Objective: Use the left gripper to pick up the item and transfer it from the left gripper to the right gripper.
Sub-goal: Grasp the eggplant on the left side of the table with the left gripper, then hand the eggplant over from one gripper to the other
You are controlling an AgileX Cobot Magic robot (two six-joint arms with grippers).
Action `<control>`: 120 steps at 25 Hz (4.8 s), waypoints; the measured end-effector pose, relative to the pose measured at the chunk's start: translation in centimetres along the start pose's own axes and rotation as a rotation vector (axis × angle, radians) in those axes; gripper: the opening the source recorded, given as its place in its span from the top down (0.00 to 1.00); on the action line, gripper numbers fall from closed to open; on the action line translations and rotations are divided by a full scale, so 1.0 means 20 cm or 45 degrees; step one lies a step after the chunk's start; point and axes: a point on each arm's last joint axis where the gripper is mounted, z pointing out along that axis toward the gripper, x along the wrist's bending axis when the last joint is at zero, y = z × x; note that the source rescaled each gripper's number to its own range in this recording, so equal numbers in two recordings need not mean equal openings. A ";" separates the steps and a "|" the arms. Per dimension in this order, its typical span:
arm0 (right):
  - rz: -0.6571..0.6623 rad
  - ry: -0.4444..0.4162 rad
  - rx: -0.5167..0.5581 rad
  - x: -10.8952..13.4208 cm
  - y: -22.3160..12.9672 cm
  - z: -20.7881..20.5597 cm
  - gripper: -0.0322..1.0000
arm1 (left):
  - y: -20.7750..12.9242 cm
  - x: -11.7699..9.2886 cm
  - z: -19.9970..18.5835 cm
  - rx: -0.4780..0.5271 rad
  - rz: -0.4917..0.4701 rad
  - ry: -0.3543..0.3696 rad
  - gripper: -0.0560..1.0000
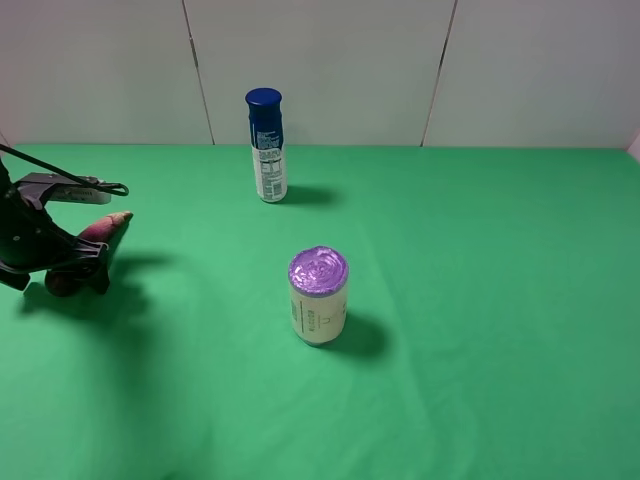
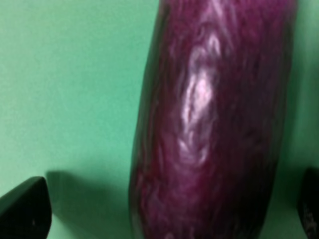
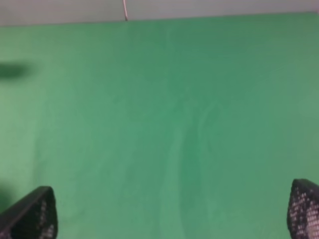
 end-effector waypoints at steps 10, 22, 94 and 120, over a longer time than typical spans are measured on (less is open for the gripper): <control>0.000 0.000 0.000 0.00 0.00 0.00 0.00 | 0.00 0.00 0.00 0.000 0.001 0.000 0.68; 0.000 0.000 0.000 0.00 0.00 0.00 0.00 | 0.00 0.00 0.00 0.011 0.003 0.002 0.95; -0.071 0.596 0.091 0.20 0.41 0.36 0.00 | -0.11 -0.49 -1.33 -0.528 1.179 -0.391 0.95; -0.201 1.007 0.013 0.37 0.48 0.49 0.00 | -0.12 -0.70 -1.18 -0.290 1.632 -0.544 0.95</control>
